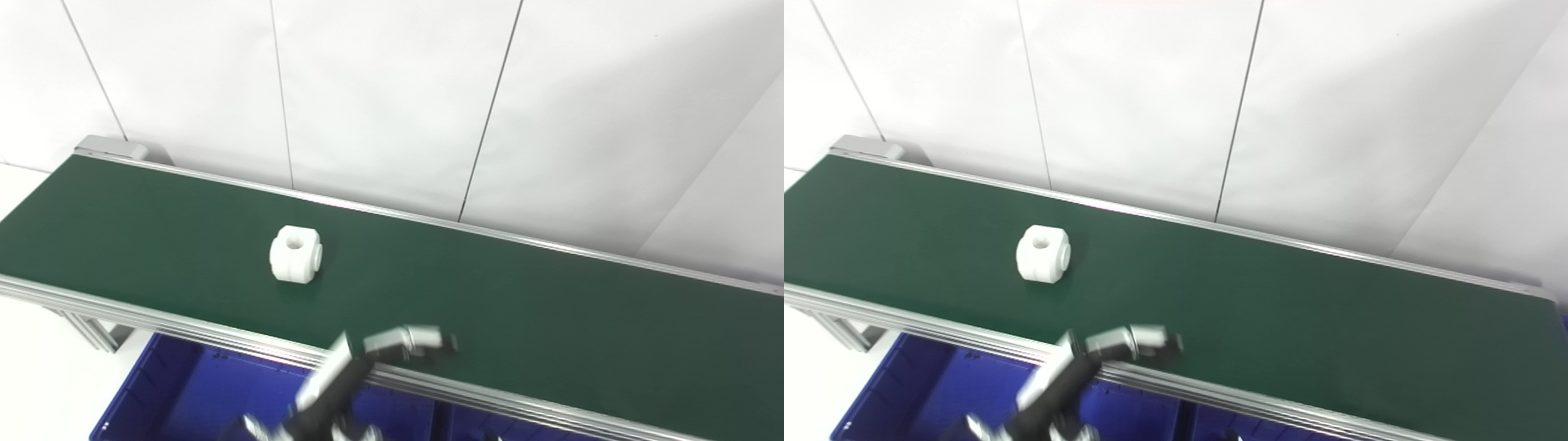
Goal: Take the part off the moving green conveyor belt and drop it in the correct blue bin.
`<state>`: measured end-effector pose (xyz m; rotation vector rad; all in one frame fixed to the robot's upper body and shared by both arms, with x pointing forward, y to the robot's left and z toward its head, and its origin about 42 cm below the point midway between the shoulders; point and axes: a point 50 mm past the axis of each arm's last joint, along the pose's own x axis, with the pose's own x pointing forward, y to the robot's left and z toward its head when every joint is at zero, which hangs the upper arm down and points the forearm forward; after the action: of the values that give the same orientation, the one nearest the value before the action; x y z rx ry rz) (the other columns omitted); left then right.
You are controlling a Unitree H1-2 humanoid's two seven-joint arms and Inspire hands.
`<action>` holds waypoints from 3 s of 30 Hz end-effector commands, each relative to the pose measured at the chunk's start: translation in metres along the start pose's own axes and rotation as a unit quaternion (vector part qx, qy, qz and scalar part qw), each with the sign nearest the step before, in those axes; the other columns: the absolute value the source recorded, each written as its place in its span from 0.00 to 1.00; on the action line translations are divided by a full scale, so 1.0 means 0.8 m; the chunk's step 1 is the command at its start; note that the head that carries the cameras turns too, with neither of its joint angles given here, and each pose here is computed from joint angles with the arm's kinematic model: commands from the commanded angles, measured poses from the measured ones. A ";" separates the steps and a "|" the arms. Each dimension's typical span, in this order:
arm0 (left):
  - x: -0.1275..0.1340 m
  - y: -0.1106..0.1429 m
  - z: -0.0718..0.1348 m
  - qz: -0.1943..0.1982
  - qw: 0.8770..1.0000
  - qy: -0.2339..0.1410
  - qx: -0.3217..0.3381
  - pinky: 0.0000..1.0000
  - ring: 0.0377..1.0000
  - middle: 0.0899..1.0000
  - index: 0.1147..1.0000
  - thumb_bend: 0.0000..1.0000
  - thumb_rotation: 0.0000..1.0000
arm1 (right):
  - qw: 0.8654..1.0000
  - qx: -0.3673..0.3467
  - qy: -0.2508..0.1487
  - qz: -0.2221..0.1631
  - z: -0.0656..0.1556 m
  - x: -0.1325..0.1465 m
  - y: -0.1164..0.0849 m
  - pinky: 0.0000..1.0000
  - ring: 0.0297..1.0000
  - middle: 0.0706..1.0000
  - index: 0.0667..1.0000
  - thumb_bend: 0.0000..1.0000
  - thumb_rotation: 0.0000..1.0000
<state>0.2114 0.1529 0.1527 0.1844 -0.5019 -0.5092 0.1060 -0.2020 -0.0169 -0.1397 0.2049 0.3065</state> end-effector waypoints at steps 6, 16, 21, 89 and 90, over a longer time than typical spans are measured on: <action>0.064 0.078 0.004 0.011 0.989 -0.037 0.144 0.75 0.84 0.84 0.76 0.99 0.47 | 0.999 0.007 -0.037 -0.004 0.011 0.003 0.004 1.00 1.00 1.00 1.00 0.82 1.00; 0.133 0.155 -0.006 -0.069 0.923 -0.040 0.377 0.82 0.86 0.84 0.78 0.98 0.43 | 0.999 0.012 -0.041 -0.008 0.013 0.008 0.010 1.00 1.00 1.00 1.00 0.83 1.00; 0.164 0.172 -0.014 -0.101 0.892 -0.028 0.440 0.82 0.84 0.83 0.78 1.00 0.42 | 0.999 0.013 -0.042 -0.008 0.014 0.010 0.011 1.00 1.00 1.00 1.00 0.82 1.00; 0.176 0.078 -0.176 -0.164 0.861 0.228 0.425 0.67 0.77 0.79 0.81 0.90 0.22 | 0.998 0.029 -0.058 -0.005 0.027 0.007 0.033 0.99 0.97 1.00 1.00 0.80 1.00; 0.177 0.078 -0.176 -0.167 0.860 0.232 0.423 0.67 0.77 0.79 0.81 0.90 0.22 | 0.998 0.029 -0.058 -0.005 0.027 0.008 0.033 0.99 0.97 1.00 1.00 0.80 1.00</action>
<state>0.4131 0.1526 0.0996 1.2473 -0.1602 -0.5131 0.1046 -0.1751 -0.0099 -0.0881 0.1764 0.3015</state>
